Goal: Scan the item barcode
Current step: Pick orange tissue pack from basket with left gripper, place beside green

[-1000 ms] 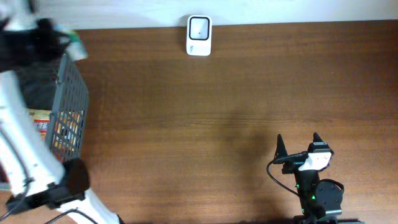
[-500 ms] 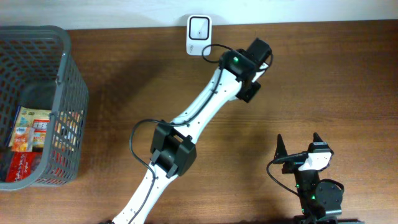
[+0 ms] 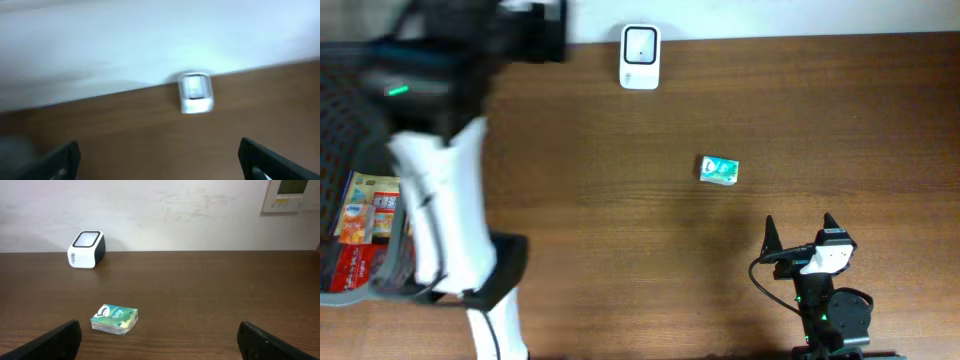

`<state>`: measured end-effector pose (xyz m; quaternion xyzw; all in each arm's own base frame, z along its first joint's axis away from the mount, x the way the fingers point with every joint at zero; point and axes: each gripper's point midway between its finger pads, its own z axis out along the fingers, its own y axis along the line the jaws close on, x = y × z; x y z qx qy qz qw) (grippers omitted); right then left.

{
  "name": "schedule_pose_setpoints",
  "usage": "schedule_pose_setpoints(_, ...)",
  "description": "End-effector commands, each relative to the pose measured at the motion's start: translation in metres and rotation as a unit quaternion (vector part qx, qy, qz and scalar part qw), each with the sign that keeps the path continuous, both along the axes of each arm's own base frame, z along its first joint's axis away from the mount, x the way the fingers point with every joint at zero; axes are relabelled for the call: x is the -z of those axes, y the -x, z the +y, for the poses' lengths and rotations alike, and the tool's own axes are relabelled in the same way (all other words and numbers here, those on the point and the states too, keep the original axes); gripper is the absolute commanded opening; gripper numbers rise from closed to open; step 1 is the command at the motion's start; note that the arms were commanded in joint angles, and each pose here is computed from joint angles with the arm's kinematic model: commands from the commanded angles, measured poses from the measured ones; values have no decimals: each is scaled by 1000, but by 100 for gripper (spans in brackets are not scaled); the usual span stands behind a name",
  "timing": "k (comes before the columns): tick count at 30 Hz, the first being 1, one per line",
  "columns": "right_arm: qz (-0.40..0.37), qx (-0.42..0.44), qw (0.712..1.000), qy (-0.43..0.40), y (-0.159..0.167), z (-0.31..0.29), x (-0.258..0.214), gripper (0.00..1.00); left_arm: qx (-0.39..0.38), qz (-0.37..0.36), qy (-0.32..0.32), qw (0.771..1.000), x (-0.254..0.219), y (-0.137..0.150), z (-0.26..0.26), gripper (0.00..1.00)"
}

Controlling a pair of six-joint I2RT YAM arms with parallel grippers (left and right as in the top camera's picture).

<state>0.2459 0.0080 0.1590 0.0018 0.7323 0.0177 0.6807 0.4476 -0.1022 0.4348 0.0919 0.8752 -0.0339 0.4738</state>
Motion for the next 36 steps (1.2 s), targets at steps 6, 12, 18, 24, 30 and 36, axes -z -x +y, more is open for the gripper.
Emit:
schedule_pose_setpoints(6, 3, 3, 1000, -5, 0, -1, 3, 98, -466, 97, 102, 873, 46, 81, 324, 99)
schedule_pose_setpoints(12, 3, 3, 1000, -5, 0, -1, 3, 98, -522, 297, 124, 790, 245, 81, 383, 99)
schedule_pose_setpoints(18, 3, 3, 1000, -5, 0, -1, 3, 98, -622, 319, 71, 711, 338, 118, 408, 82)
schedule_pose_setpoints(24, 3, 3, 1000, -5, 0, -1, 3, 99, -623, 330, 66, 707, 366, 125, 405, 55)
schedule_pose_setpoints(30, 3, 3, 1000, -5, 0, -1, 3, 98, -606, 285, 97, 736, 321, 109, 402, 0)
schedule_pose_setpoints(36, 3, 3, 1000, -5, 0, -1, 3, 98, -434, 6, 229, 871, 70, 84, 300, 0)
